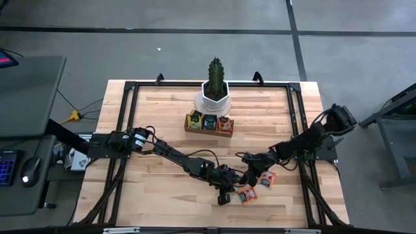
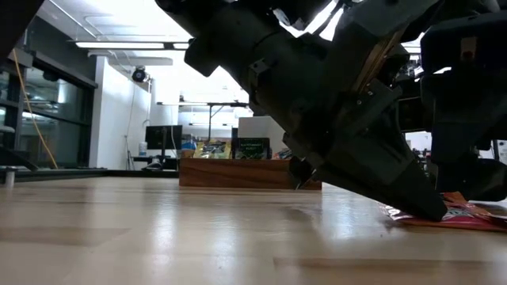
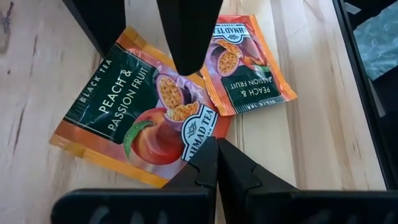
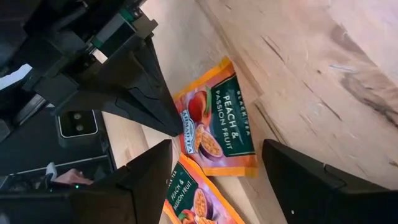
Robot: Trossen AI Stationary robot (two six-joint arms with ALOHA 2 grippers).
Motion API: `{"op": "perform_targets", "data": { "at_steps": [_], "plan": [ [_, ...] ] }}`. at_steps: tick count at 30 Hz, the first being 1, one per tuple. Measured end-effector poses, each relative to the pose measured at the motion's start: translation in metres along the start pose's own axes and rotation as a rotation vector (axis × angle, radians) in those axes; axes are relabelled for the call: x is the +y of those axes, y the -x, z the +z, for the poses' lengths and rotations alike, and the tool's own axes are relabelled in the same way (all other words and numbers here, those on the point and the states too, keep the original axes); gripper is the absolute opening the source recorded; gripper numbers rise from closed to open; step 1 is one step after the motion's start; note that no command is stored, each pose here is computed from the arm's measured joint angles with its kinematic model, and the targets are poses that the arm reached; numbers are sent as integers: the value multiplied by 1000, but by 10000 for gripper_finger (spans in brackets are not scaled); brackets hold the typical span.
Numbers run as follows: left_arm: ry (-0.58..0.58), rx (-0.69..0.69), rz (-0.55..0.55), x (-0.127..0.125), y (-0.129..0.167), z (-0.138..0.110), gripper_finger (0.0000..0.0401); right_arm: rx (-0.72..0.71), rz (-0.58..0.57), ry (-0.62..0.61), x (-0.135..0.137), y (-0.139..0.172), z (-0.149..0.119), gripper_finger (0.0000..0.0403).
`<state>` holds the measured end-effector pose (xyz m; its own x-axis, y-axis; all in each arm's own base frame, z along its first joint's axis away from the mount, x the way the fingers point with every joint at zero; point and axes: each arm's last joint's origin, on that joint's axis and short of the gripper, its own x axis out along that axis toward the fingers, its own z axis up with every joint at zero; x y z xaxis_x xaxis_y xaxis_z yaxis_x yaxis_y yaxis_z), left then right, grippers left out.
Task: Pick & Place Tea
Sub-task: Put the orange tea bag into the right section of the wooden organizer
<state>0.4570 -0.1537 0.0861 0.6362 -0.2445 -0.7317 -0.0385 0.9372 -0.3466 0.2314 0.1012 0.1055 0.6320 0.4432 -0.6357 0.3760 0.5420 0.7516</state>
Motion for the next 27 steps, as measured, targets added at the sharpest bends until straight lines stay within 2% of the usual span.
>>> {"op": "perform_targets", "data": {
  "at_steps": [5,8,13,21,27],
  "plan": [
    [-1,-6,5,0,0,0,0,2,-1,0,0,0,0,245],
    [-2,-7,4,0,0,0,0,0,-7,-5,-1,0,0,227],
    [-2,-6,4,0,0,0,0,-4,-18,-9,-2,0,0,160],
    [-2,-6,3,0,0,0,0,-21,-28,19,-2,0,0,18],
    [-33,-11,-8,1,-1,1,1,-18,-30,44,-3,0,0,3]
  ]
}}
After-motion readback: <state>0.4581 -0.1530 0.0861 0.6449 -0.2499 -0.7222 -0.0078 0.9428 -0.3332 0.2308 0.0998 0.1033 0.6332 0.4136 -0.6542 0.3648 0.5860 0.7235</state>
